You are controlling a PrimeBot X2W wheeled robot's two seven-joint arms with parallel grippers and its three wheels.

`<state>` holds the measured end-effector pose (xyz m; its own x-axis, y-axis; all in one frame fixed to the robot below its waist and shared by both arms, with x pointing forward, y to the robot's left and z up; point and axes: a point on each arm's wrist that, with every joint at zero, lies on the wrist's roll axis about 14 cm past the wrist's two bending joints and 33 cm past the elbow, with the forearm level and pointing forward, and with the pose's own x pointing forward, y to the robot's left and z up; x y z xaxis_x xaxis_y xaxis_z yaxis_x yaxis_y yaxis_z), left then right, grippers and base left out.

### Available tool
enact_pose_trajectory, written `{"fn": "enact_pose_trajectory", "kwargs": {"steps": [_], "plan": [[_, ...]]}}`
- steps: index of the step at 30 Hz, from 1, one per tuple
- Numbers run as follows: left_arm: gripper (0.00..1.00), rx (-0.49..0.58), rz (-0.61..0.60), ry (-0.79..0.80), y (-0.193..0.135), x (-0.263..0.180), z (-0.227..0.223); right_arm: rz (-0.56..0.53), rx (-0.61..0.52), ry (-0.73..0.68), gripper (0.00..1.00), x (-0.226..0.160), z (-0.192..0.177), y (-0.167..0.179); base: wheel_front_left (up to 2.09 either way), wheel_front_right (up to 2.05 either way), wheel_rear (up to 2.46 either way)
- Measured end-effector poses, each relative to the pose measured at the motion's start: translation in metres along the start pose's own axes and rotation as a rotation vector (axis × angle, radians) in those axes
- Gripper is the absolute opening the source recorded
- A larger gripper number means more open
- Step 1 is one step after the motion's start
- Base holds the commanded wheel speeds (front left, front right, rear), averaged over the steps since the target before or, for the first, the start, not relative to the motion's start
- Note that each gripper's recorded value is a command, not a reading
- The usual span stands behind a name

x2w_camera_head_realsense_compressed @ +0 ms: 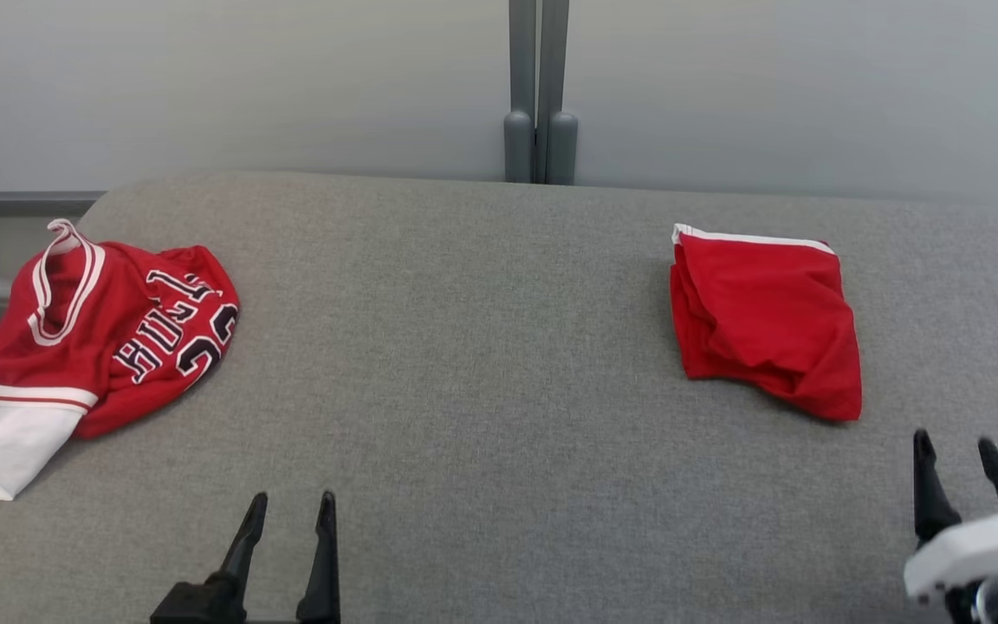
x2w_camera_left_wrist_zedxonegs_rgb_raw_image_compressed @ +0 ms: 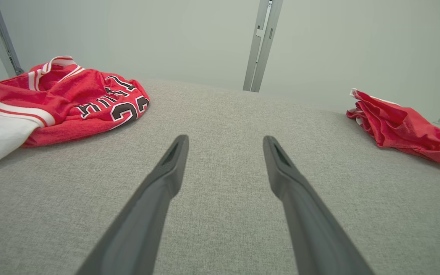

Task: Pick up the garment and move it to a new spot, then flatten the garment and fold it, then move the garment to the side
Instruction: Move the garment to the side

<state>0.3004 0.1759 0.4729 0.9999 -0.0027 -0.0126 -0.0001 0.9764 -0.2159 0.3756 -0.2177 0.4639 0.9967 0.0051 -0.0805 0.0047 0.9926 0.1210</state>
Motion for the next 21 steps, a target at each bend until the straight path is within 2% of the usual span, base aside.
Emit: {"fn": "enact_pose_trajectory", "kwargs": {"steps": [6, 14, 21], "plan": [[1.0, -0.008, -0.063, -0.003, -0.018, 0.033, 0.003, 0.024, 0.108, 0.16, 1.0, 0.075, 0.013, 0.008, 0.0, 0.0, 0.0], [1.0, -0.04, -0.026, 0.075, -0.011, 0.054, -0.02, 0.038, 0.063, 0.389, 1.0, 0.136, -0.031, 0.018, 0.0, 0.0, 0.0], [1.0, -0.029, 0.047, 0.123, 0.011, 0.055, -0.034, 0.035, 0.122, 0.532, 1.0, 0.16, -0.08, 0.034, 0.0, 0.0, 0.0]]}}
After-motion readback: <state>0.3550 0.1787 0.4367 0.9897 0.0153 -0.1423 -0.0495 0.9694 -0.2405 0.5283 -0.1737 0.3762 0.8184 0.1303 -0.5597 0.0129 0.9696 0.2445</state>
